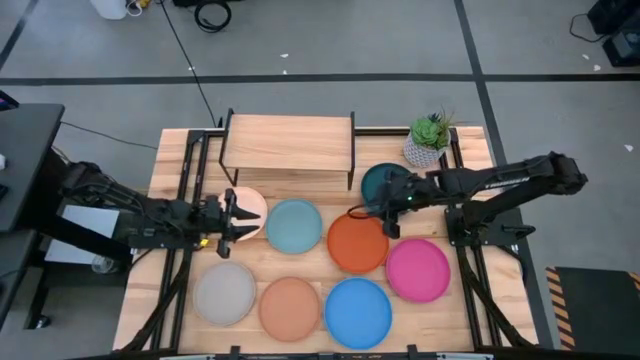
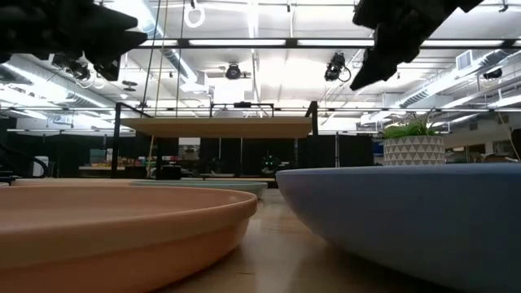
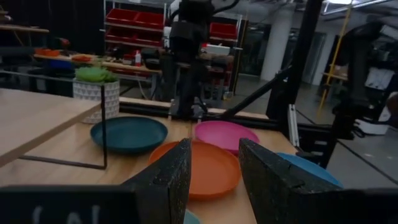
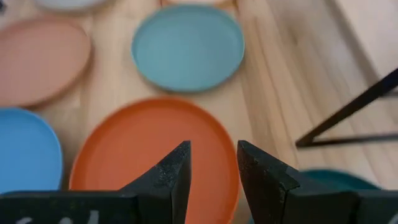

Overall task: Place and stack plates onto a shelf
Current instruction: Stack the dark green plate on the orange plate

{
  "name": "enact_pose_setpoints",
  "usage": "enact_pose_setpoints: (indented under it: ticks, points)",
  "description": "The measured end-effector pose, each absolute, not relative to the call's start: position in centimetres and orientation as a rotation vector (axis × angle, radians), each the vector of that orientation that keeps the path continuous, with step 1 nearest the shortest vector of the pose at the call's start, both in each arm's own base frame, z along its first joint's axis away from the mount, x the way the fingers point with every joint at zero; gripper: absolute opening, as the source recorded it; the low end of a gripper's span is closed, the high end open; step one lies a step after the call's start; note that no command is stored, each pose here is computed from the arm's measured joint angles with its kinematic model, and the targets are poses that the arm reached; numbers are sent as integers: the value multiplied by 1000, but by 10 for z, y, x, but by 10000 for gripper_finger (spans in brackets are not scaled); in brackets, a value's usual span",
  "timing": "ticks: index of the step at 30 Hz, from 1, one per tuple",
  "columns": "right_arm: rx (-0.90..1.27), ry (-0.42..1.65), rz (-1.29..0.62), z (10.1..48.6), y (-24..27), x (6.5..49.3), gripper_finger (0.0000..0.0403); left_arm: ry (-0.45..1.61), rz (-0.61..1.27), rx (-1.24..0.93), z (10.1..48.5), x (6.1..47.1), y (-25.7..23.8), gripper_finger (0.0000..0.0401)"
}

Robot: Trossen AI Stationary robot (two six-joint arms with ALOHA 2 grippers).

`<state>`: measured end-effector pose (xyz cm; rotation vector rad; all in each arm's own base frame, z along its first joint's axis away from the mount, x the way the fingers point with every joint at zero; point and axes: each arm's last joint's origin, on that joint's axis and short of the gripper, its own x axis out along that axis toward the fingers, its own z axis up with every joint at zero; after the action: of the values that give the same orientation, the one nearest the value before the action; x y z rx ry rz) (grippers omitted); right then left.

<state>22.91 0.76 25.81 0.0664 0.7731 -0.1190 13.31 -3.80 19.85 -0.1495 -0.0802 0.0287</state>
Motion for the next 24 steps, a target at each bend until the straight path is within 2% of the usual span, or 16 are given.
enact_pose_setpoints:
  ticks: [14, 24]
  points:
    - [22, 978, -125, 274, 14, 249, 138, -4, 41, -197, 188, 139, -40, 142]
    - [68, 1058, -65, 266, 42, 251, 181, -6, 46, -199, 188, 139, -40, 142]
